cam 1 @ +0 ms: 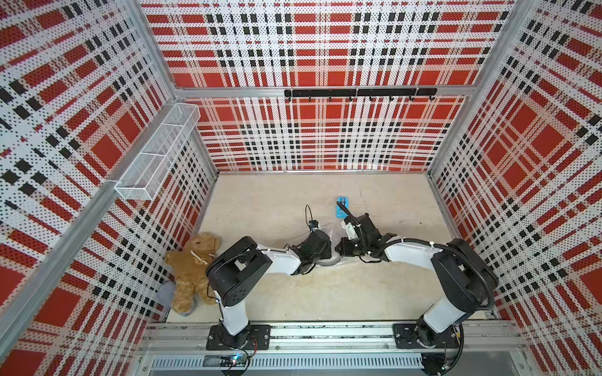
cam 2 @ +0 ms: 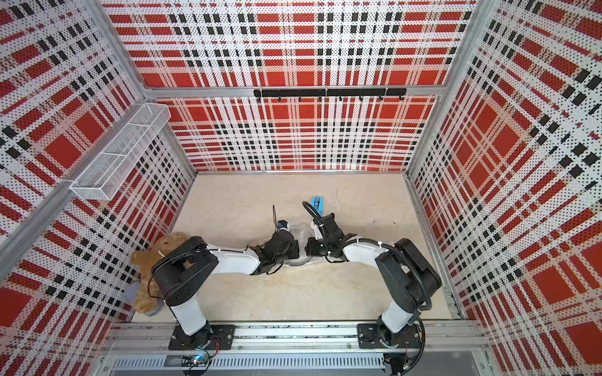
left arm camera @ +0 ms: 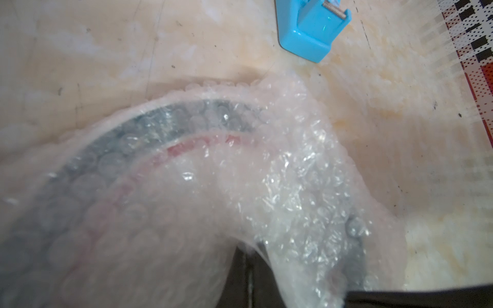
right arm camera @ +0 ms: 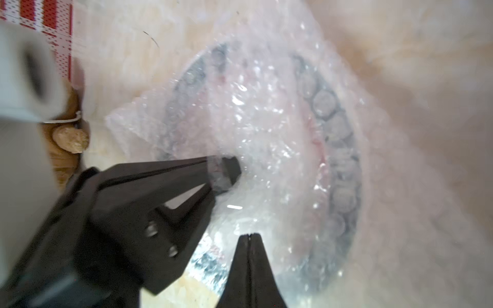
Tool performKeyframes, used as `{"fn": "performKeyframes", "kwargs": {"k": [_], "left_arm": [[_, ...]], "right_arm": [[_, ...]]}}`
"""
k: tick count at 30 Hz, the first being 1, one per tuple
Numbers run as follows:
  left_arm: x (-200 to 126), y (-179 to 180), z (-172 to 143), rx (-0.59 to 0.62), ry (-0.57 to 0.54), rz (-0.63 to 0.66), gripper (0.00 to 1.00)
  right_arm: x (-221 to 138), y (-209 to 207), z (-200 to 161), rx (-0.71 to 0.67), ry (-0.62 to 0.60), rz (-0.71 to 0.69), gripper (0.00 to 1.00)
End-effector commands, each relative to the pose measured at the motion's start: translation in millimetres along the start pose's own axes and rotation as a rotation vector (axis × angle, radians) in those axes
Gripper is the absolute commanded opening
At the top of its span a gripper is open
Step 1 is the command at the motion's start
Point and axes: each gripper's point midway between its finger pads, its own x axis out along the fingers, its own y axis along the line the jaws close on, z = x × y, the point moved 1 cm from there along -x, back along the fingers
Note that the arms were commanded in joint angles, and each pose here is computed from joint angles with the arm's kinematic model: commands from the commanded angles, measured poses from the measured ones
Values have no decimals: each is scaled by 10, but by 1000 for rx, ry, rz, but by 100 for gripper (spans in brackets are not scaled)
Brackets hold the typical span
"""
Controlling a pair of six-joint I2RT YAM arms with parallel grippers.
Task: Wrap dinner plates in bubble wrap
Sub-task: Stick the tape on the bubble wrap.
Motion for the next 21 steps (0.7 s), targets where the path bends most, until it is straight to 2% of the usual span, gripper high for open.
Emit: {"fn": "performKeyframes", "kwargs": {"k": [1, 4, 10, 17, 21], "left_arm": [[-29, 561, -932, 71, 337, 174, 0], [-27, 551, -931, 73, 337, 171, 0], [-36, 554, -928, 72, 333, 174, 0], [-42, 553, -923, 71, 330, 176, 0], [-39, 552, -927, 73, 332, 176, 0]], "right_arm": [[-122, -8, -84, -11, -9, -8, 0], [-52, -119, -311, 12, 49, -10, 0], [93, -329, -515, 33, 119, -74, 0], [-126, -86, -185, -42, 33, -56, 0], [-122, -61, -215, -58, 45, -47, 0]]}}
